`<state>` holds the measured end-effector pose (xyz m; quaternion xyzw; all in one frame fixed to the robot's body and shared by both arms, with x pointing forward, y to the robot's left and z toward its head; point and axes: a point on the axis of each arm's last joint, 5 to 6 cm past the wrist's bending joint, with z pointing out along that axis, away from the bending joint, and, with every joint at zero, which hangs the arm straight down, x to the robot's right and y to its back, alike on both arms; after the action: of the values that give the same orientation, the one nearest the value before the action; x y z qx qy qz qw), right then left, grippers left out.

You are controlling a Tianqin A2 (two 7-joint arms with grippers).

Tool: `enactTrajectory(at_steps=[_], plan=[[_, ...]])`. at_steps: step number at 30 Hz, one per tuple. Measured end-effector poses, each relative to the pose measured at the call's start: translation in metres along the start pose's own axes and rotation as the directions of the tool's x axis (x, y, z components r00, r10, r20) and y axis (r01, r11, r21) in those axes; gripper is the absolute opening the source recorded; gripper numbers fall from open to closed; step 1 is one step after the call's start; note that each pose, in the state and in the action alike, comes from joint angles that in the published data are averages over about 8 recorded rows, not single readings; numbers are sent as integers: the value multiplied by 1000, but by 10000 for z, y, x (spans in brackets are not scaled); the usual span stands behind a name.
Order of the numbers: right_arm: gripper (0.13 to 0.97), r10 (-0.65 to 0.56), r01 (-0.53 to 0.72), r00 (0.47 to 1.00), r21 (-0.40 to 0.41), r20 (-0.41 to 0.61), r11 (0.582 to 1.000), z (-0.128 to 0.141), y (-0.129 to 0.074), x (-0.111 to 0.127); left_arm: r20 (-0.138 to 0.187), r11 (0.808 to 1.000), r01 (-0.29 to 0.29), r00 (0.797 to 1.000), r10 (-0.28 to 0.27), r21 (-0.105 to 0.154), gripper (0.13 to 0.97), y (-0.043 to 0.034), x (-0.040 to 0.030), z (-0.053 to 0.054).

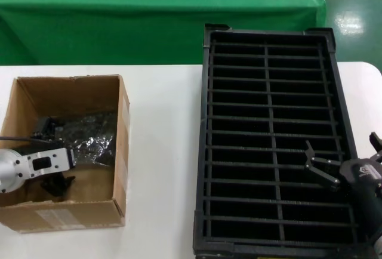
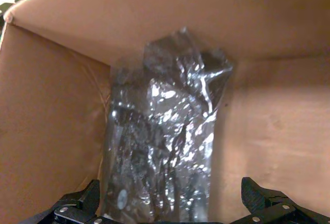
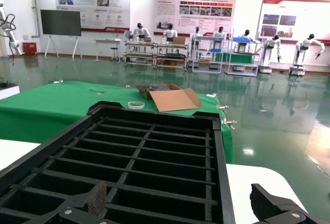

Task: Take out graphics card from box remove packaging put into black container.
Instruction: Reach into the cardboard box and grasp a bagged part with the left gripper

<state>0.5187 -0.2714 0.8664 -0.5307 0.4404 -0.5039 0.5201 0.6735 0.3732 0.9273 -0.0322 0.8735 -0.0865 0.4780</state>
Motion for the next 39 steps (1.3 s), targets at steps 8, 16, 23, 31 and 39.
enactTrajectory(at_steps=[8,16,23,31,39], plan=[[966,0,0,1000,0,0,1000,0,0,0,20,999,-38,999,38,-13,966,-11,79,191],[966,0,0,1000,0,0,1000,0,0,0,89,996,-81,993,83,-21,966,-40,128,294],[966,0,0,1000,0,0,1000,0,0,0,145,994,-110,983,113,-27,955,-79,130,336],[966,0,0,1000,0,0,1000,0,0,0,184,990,-135,973,140,-42,909,-96,123,344],[966,0,0,1000,0,0,1000,0,0,0,192,988,-146,970,152,-44,813,-103,165,340]])
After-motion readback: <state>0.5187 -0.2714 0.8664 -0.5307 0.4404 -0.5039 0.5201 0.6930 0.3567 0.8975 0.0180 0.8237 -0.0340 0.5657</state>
